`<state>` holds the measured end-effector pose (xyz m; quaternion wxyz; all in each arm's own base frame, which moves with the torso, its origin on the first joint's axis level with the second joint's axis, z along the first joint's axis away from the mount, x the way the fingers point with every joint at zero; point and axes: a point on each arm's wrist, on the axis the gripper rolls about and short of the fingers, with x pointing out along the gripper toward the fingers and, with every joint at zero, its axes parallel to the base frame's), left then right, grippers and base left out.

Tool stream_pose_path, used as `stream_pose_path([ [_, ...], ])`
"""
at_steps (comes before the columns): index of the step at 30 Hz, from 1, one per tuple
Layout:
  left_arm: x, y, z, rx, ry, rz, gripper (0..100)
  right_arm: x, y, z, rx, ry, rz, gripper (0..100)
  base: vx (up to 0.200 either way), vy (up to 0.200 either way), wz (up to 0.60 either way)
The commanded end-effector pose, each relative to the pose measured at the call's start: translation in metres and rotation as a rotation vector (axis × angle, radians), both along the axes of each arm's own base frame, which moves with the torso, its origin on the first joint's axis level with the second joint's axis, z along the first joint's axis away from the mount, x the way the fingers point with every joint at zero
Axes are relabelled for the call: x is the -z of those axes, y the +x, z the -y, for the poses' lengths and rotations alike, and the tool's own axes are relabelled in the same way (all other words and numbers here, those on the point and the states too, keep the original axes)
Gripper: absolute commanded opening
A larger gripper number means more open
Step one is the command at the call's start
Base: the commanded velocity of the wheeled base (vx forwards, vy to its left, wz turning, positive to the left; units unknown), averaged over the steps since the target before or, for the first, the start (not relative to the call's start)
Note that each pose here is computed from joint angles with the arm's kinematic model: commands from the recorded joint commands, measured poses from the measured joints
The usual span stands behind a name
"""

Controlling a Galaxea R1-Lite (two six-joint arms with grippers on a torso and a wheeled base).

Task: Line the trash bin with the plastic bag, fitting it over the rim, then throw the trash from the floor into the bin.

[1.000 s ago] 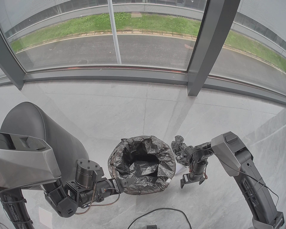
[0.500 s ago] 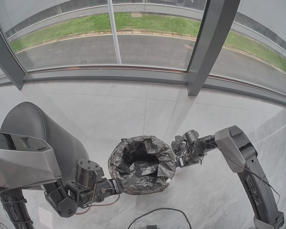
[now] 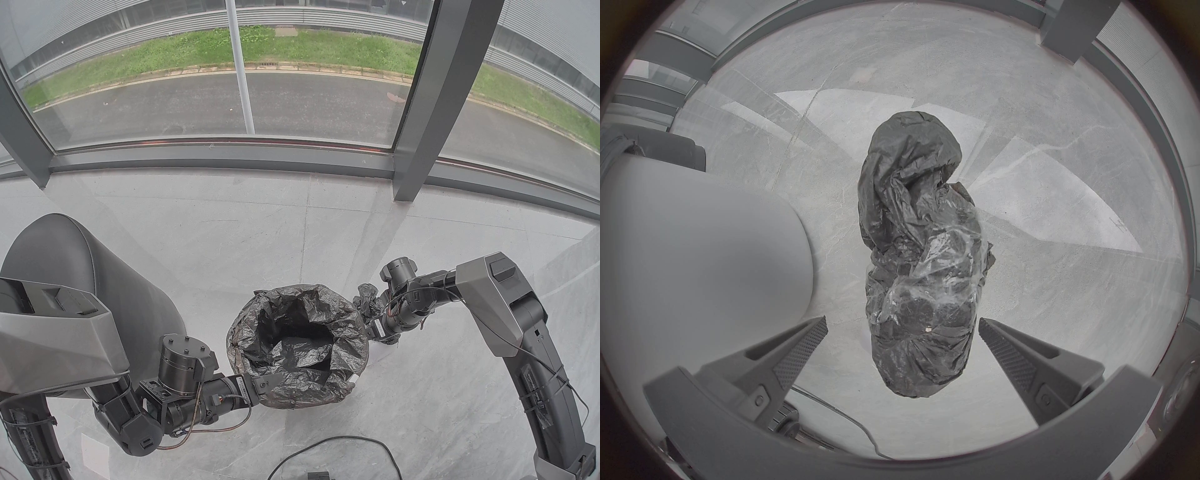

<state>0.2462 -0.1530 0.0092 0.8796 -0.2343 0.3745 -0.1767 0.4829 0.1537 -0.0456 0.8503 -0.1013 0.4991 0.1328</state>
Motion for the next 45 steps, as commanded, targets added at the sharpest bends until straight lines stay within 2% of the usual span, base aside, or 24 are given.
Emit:
stream_pose_path([
  [1, 0.000, 0.000, 0.000, 0.000, 0.000, 0.000, 100, -0.003, 0.000, 0.000, 0.001, -0.009, 0.010, 100, 0.000, 0.000, 0.00],
  [11, 0.000, 0.000, 0.000, 0.000, 0.000, 0.000, 100, 0.012, 0.000, 0.004, 0.010, -0.016, -0.015, 100, 0.000, 0.000, 0.00],
  [12, 0.000, 0.000, 0.000, 0.000, 0.000, 0.000, 100, 0.014, 0.001, 0.004, 0.010, -0.015, -0.014, 0, 0.000, 0.000, 0.00],
  [15, 0.000, 0.000, 0.000, -0.001, 0.000, 0.001, 100, 0.014, 0.004, 0.004, 0.014, -0.005, 0.023, 0, 0.000, 0.000, 0.00],
  [25, 0.000, 0.000, 0.000, -0.001, 0.000, 0.001, 100, 0.012, 0.005, 0.005, 0.034, -0.026, 0.036, 0, 0.000, 0.000, 0.00],
  [30, 0.000, 0.000, 0.000, -0.001, 0.000, 0.002, 100, -0.016, 0.006, 0.006, 0.049, -0.035, 0.075, 0, 0.000, 0.000, 0.00],
  [31, -0.001, -0.001, 0.000, -0.001, -0.001, 0.003, 100, -0.046, 0.003, 0.007, 0.059, -0.047, 0.091, 0, 0.000, 0.000, 0.00],
  [32, -0.001, -0.001, 0.000, -0.001, -0.001, 0.003, 100, -0.046, 0.003, 0.007, 0.059, -0.047, 0.091, 0, 0.000, 0.000, 0.00],
  [34, -0.002, -0.001, 0.000, 0.000, -0.001, 0.003, 100, -0.107, -0.011, 0.010, 0.074, -0.081, 0.121, 0, 0.000, 0.000, 0.00],
  [35, -0.002, -0.001, 0.000, 0.000, -0.001, 0.003, 100, -0.119, -0.015, 0.010, 0.072, -0.080, 0.129, 0, 0.000, 0.000, 0.00],
  [37, -0.002, -0.001, 0.000, 0.000, -0.001, 0.003, 100, -0.119, -0.015, 0.010, 0.072, -0.080, 0.129, 0, 0.000, 0.000, 0.00],
  [38, 0.000, -0.001, 0.000, -0.001, 0.001, 0.001, 100, -0.178, -0.042, -0.002, 0.026, -0.080, 0.172, 0, 0.000, 0.000, 0.00],
  [40, 0.000, -0.001, 0.000, 0.000, 0.004, -0.001, 100, -0.221, -0.073, -0.020, -0.007, -0.106, 0.215, 0, 0.000, 0.000, 0.00],
  [44, 0.002, -0.002, 0.001, 0.004, 0.003, -0.001, 100, -0.263, -0.122, -0.055, -0.070, -0.089, 0.256, 0, 0.000, 0.000, 0.00],
  [45, 0.005, -0.002, 0.001, 0.006, 0.004, -0.002, 100, -0.276, -0.148, -0.071, -0.065, -0.045, 0.231, 0, 0.000, 0.000, 0.00],
])
